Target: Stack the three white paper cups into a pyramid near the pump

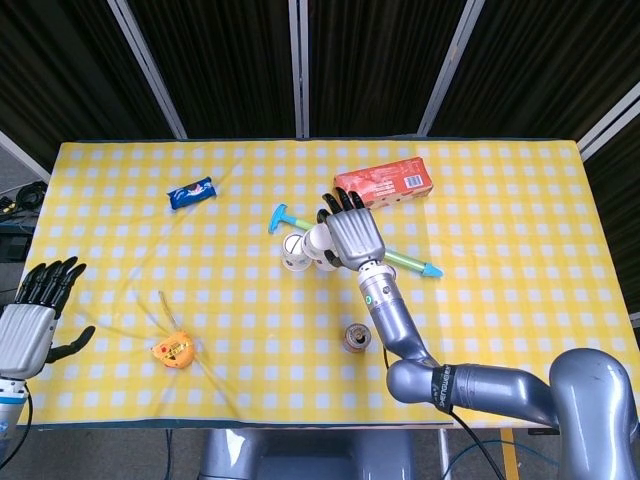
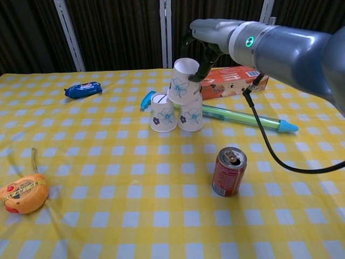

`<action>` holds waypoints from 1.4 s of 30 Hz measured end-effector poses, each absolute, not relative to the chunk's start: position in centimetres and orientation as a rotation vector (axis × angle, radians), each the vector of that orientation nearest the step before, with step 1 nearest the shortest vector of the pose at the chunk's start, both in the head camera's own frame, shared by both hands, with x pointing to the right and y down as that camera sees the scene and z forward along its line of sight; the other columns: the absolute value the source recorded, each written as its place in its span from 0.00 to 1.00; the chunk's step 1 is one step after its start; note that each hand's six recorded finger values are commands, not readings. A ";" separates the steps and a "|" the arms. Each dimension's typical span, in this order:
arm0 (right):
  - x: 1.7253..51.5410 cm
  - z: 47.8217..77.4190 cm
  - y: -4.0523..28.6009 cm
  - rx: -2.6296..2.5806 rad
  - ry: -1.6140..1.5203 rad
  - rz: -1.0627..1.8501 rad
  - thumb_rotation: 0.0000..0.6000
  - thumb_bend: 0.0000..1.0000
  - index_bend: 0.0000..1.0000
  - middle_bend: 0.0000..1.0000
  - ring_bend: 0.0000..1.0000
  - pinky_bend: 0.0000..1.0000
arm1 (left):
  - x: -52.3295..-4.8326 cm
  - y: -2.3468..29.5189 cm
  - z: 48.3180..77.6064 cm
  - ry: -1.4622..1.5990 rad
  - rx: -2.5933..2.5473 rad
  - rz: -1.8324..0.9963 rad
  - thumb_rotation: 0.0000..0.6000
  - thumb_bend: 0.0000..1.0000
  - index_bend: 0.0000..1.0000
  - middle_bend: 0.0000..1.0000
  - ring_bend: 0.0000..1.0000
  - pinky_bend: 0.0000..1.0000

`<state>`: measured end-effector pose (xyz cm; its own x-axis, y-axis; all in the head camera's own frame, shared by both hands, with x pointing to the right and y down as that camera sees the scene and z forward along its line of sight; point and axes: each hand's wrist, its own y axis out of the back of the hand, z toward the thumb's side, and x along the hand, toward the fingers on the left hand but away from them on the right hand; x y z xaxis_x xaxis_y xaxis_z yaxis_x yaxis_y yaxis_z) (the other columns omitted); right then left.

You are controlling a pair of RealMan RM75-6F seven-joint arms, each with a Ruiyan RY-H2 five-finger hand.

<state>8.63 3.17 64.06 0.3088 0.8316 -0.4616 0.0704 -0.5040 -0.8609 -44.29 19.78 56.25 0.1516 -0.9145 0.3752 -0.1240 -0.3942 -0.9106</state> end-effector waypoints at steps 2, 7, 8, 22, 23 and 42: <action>8.6 64.1 3.2 -1.808 -0.800 1.263 1.00 0.23 0.48 0.13 0.00 0.12 | -44.3 19.8 56.3 1.009 -1.674 -1.323 1.00 0.29 0.00 0.00 0.00 0.00; 8.6 64.3 3.3 -1.804 -0.795 1.267 1.00 0.23 0.45 0.09 0.00 0.12 | -44.3 19.7 56.4 1.008 -1.676 -1.322 1.00 0.29 0.00 0.00 0.00 0.00; 8.6 64.3 3.3 -1.804 -0.795 1.267 1.00 0.22 0.42 0.08 0.00 0.11 | -44.3 19.7 56.4 1.008 -1.676 -1.322 1.00 0.29 0.00 0.00 0.00 0.00; 8.6 63.9 3.5 -1.781 -0.799 1.251 1.00 0.13 0.20 0.00 0.00 0.10 | -44.2 19.8 56.3 1.012 -1.671 -1.322 1.00 0.29 0.00 0.00 0.00 0.00; 8.7 63.8 3.6 -1.775 -0.800 1.250 1.00 0.13 0.19 0.00 0.00 0.10 | -44.3 19.8 56.3 1.012 -1.671 -1.321 1.00 0.29 0.00 0.00 0.00 0.00; 19.7 58.4 8.3 -1.630 -0.912 1.187 1.00 0.13 0.14 0.00 0.00 0.02 | -44.8 19.8 56.2 1.041 -1.623 -1.334 1.00 0.29 0.00 0.00 0.00 0.00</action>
<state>19.73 8.28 58.44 0.2683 0.9149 -0.3017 0.0558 -0.3274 -0.9432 -44.79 19.85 56.16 0.1149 -0.9290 0.3519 -0.1155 -0.3643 -0.9241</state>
